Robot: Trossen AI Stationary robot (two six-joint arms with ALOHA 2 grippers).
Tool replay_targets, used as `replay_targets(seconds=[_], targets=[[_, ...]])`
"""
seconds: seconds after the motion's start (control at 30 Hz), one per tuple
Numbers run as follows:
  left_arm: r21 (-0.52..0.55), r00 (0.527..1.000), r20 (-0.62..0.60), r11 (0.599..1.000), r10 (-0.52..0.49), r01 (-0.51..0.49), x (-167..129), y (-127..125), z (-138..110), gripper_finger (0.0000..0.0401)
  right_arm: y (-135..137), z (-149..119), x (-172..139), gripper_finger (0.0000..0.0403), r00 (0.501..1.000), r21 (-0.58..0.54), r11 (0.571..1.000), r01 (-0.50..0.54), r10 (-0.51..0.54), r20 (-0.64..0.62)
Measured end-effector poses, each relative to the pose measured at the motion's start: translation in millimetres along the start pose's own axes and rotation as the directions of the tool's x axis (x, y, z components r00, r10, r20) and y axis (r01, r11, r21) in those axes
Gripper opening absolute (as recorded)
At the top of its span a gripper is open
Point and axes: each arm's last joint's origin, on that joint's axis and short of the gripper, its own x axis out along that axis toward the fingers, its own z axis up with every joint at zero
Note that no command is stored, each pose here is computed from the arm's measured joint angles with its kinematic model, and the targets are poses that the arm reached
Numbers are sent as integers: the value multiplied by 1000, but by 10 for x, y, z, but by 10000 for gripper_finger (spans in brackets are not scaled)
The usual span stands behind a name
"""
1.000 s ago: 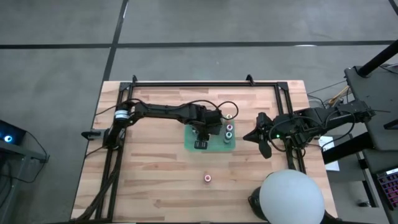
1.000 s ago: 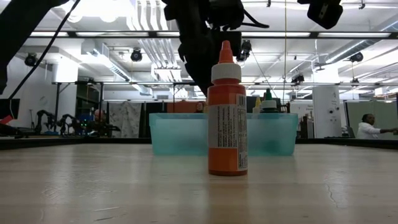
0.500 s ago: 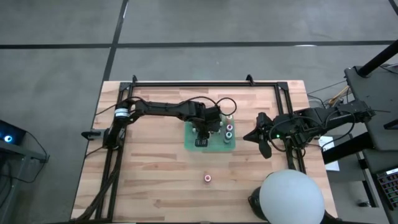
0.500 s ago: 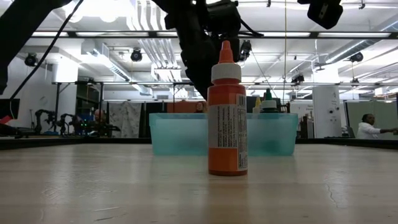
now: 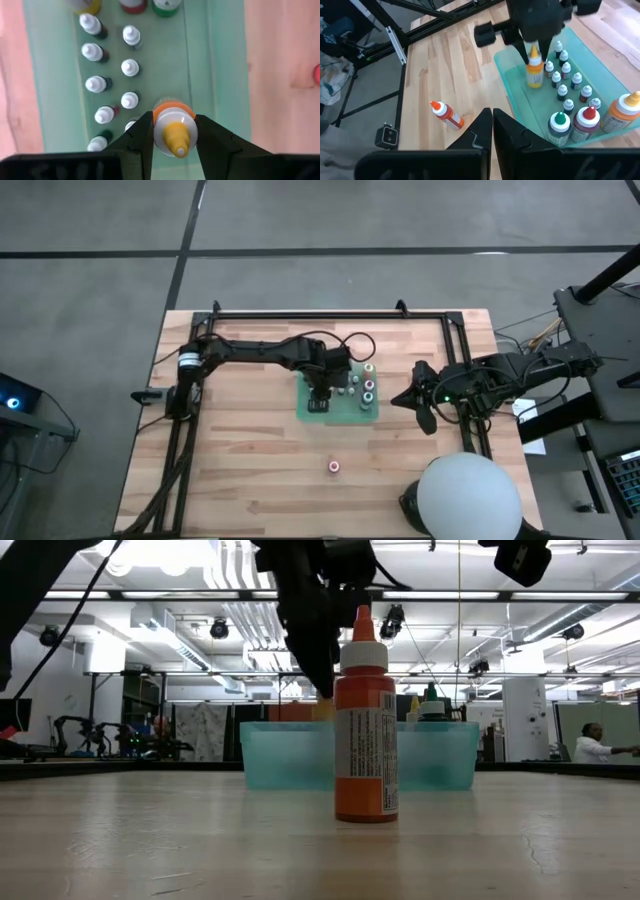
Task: Pick & Place food coloring
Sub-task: Put the big yellow food coloring bottle into the green container
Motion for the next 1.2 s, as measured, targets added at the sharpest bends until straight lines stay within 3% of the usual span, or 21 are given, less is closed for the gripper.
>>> replay_targets(seconds=[0.63,1.2], targets=[[-29,997,78,1000,13,-10,-448,-69,-47,97,-5,5,0,8,1000,8,1000,21,-21,15],[-26,985,173,999,25,-21,-414,-46,59,97,-5,5,0,8,1000,12,1000,20,-20,15]])
